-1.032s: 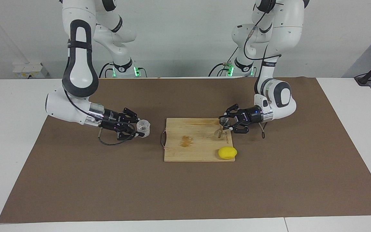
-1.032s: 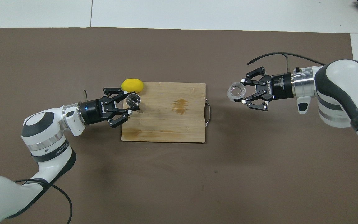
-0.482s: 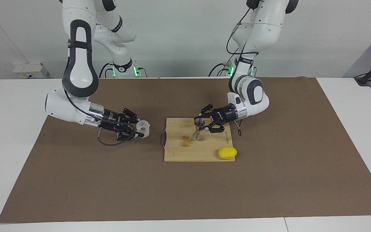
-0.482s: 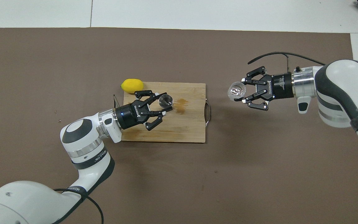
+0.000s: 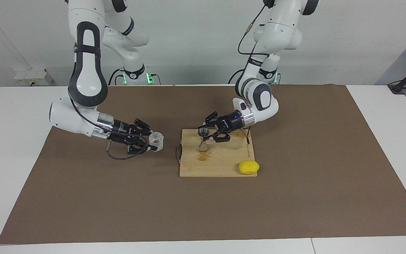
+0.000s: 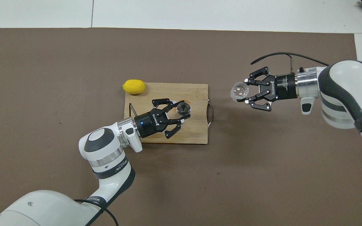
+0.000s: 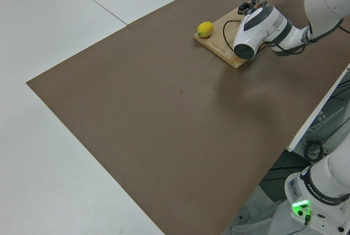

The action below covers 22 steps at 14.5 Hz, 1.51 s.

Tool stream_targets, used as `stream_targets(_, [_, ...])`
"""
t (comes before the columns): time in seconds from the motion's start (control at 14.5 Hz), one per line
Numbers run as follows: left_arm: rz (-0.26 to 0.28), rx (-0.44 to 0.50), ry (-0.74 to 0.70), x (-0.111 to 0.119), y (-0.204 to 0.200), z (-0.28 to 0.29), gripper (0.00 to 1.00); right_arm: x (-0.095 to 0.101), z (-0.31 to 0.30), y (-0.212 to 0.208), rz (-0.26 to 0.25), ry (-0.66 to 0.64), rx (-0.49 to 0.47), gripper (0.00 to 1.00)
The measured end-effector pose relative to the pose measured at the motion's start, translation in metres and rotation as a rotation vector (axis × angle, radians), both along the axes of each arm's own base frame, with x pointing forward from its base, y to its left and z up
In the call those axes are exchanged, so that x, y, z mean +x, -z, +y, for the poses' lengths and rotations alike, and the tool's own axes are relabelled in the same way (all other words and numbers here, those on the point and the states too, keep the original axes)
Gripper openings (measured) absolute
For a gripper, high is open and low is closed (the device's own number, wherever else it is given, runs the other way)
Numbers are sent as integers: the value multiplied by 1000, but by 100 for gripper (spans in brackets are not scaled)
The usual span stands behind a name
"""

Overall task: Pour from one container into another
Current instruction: 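Lower the dark cup onto the board and open the left gripper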

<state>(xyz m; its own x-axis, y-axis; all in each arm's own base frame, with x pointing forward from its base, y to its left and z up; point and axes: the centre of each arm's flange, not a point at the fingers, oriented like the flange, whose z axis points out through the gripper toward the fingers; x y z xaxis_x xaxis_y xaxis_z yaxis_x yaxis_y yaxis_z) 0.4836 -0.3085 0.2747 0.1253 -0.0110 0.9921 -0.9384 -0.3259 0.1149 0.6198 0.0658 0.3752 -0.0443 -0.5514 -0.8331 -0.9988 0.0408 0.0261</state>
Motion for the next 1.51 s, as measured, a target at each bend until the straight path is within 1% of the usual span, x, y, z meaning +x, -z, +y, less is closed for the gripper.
stream_targets(0.34, [-46,47,-33,-6,4,-8,50,0,0,1,0,3,-2,51])
stream_targets(0.55, [-53,56,-37,-6,13,-8,50,0,-1,1,-1,6,-4,51])
stream_targets(0.69, [-71,52,-37,-6,14,-10,50,0,-1,1,-1,7,-5,51])
stream_targets(0.89, [-76,51,-36,-6,14,-10,50,0,-1,1,-2,10,-7,51])
stream_targets(0.96, [-79,54,-38,-5,15,-8,57,0,-1,2,-1,11,-7,51])
stream_targets(1.1, [-78,60,-42,-4,20,-6,78,0,2,2,8,12,-6,51])
stream_targets(1.17, [-77,61,-43,-4,22,-5,81,0,4,2,11,12,-7,51])
stream_targets(1.24, [-77,61,-44,-3,22,-4,81,0,5,2,11,11,-8,51])
stream_targets(1.31, [-78,62,-46,-2,22,-3,85,0,6,2,11,12,-9,51])
stream_targets(1.38, [-78,62,-48,-2,22,-2,94,0,6,1,10,13,-9,51])
stream_targets(1.45, [-79,60,-49,-1,22,-1,100,0,6,1,10,14,-10,51])
stream_targets(1.51, [-79,58,-52,0,23,1,100,0,6,1,9,14,-10,51])
